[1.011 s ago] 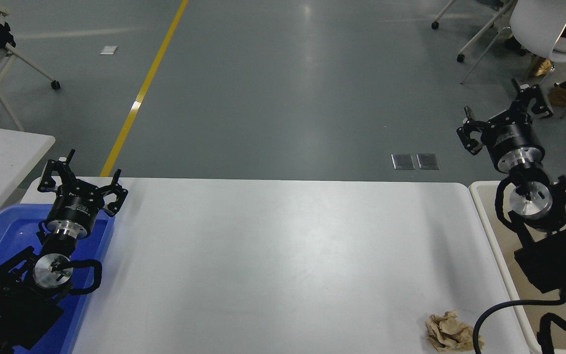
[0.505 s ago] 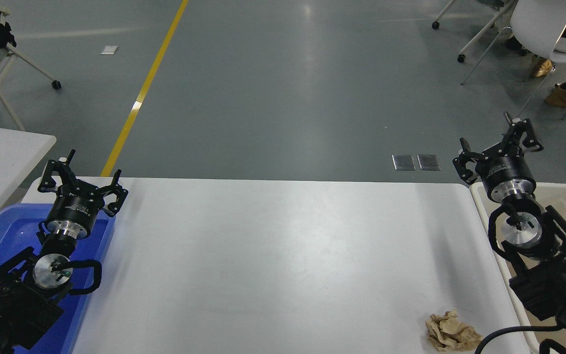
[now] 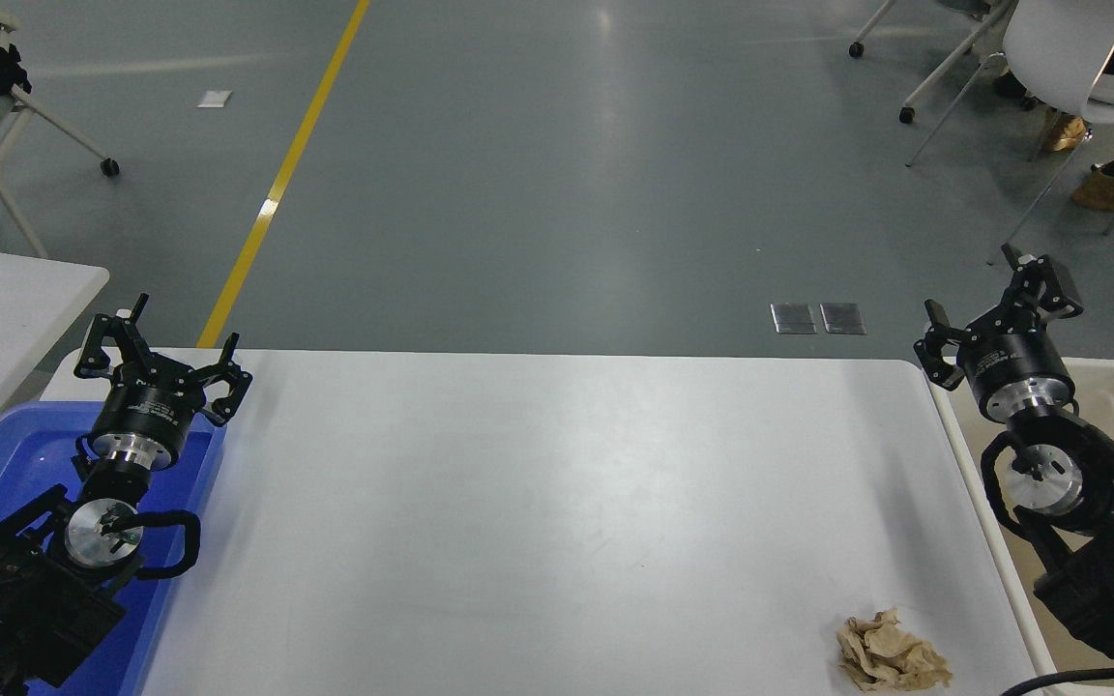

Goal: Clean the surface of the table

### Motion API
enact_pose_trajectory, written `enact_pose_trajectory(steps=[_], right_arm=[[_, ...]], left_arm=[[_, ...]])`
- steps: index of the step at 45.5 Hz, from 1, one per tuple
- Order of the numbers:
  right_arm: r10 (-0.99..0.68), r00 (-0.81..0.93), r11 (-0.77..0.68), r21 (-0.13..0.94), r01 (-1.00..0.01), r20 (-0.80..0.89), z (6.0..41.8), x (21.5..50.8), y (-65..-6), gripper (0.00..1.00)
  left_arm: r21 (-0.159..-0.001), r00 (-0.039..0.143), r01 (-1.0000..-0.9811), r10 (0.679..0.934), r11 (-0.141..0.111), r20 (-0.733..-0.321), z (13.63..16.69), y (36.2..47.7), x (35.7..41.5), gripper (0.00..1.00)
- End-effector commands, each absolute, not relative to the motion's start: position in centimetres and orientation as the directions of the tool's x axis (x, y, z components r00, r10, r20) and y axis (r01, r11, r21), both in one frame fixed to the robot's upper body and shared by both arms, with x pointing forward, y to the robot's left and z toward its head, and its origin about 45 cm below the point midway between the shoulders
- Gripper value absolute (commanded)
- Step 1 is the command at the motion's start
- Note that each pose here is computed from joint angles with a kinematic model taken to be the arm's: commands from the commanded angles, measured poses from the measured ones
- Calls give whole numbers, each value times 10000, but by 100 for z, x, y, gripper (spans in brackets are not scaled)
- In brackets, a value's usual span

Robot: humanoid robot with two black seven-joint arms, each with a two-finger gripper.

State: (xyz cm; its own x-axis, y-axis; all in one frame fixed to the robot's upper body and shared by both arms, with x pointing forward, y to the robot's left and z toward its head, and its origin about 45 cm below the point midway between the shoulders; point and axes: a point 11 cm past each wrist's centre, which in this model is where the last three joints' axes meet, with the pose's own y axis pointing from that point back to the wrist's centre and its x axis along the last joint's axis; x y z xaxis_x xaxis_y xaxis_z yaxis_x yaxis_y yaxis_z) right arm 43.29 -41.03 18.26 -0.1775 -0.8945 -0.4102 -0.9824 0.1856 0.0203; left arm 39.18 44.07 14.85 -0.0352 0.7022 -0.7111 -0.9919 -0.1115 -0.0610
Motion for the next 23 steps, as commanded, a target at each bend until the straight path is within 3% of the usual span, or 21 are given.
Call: enact_pose_trajectory(steps=[1,6,16,23], right_arm=[[-8945,-1845,1945,170,-9808,-4073,1860,4357,-4136,98],[-9062,-1844,2008,-35,-9796,-3805,2004,4416,-4241,98],[-9873,-1061,1040,243,-9943,-1179,2213,4457,-4405,98],[-9885,-1134,1138,18,-9935,-1001,2365,4473,-4519,98]], left_arm=[[-613,-347,-9919,7020,-1111,-7113,1486,4405,3919,100],[-609,-364,-9917,7033,-1128,-7099,1487,4416,3916,100],[-605,-360,-9918,7024,-1121,-7108,1484,4409,3917,100],[-605,-360,-9918,7024,-1121,-7108,1484,4409,3917,100]])
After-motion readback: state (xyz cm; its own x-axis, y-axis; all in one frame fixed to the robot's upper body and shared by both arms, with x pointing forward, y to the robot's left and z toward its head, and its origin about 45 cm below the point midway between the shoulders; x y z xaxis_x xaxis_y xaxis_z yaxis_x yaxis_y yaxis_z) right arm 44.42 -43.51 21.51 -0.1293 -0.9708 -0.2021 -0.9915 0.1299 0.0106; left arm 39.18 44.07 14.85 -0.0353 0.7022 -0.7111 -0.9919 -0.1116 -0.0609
